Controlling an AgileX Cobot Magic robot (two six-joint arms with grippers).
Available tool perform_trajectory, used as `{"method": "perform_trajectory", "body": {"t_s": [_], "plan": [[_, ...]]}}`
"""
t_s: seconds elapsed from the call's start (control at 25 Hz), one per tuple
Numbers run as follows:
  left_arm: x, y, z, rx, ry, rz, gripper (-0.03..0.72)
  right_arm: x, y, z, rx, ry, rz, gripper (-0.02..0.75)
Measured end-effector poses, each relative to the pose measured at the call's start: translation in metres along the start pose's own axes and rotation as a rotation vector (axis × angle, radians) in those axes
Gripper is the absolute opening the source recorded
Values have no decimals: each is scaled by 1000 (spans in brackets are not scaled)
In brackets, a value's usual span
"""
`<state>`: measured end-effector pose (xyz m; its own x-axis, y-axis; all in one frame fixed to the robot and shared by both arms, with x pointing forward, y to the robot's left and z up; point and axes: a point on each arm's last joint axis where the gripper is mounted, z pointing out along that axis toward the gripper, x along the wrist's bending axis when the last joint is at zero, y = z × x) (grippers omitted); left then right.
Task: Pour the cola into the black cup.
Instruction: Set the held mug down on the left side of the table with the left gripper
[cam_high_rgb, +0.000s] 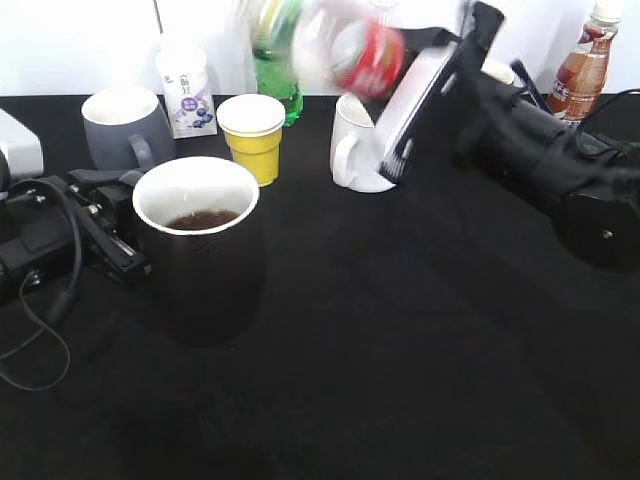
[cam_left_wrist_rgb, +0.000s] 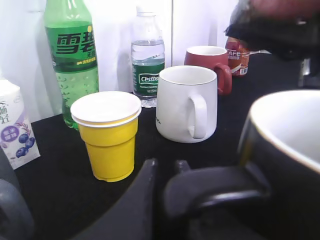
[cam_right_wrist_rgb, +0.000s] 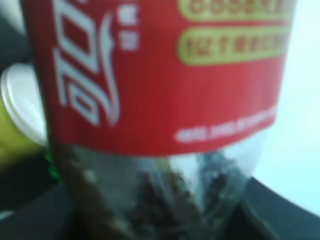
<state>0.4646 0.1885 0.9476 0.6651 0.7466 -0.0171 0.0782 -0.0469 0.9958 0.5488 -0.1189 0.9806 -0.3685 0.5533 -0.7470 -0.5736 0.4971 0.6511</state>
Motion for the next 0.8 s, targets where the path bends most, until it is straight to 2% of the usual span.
{"method": "perform_trajectory", "body": {"t_s": [0.12,0.24,0.36,0.48,0.68,0.8], "plan": [[4,1,0,-9,45,-21,59,0,0,0,0,0,503,405],[10,0,0,-14,103,-31,59,0,0,0,0,0,779,405],[24,1,-4,-34,218,-49,59,-3,-6,-5,34,-46,842,405],[52,6,-18,-55,342,-46,59,-23,-23,-25,108,-128,840,405],[117,18,-60,-130,677,-62,59,-54,-57,-56,219,-270,830,403],[163,31,-52,-181,769,1,59,-68,-71,-67,251,-346,829,403]]}}
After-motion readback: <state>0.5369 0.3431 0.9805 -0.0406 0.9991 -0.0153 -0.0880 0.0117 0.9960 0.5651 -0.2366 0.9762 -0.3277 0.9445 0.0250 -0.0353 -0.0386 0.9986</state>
